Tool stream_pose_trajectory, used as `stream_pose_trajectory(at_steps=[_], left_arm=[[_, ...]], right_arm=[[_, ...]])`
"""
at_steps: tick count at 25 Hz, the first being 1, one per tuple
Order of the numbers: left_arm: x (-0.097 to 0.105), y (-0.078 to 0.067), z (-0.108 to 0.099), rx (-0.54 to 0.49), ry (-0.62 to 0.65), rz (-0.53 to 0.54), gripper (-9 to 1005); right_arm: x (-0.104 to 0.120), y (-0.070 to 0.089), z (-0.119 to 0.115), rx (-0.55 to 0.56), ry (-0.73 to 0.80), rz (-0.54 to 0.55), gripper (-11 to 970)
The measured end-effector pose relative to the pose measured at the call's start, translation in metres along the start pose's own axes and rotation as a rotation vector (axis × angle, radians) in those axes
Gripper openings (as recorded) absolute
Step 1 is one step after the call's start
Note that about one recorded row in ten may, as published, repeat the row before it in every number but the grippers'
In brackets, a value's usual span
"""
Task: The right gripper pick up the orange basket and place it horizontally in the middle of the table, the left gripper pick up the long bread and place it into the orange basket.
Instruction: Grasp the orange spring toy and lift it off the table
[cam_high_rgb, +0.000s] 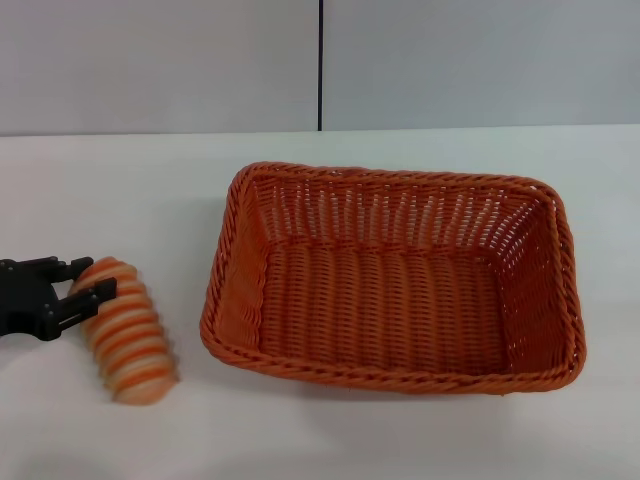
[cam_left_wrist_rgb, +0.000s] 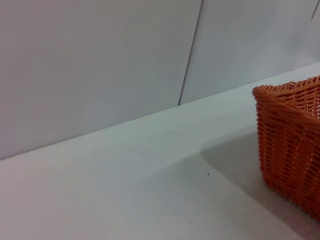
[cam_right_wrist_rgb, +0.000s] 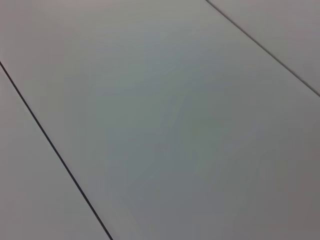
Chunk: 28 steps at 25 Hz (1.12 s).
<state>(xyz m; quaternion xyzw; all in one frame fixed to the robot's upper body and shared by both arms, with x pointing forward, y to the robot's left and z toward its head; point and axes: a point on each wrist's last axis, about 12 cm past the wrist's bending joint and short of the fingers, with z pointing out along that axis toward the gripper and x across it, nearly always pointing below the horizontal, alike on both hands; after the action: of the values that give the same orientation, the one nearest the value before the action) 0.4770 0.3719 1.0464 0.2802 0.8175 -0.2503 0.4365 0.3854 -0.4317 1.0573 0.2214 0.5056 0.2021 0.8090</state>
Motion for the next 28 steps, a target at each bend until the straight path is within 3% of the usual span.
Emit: stream_pose_trajectory(at_steps=[28], left_arm=[[-0.0010,0.0022,0.0000,-0.039,-0.040,0.013,245]], right_arm=[[0.0049,0.0030,0.0068,-0.012,-0.004,0.014,438]])
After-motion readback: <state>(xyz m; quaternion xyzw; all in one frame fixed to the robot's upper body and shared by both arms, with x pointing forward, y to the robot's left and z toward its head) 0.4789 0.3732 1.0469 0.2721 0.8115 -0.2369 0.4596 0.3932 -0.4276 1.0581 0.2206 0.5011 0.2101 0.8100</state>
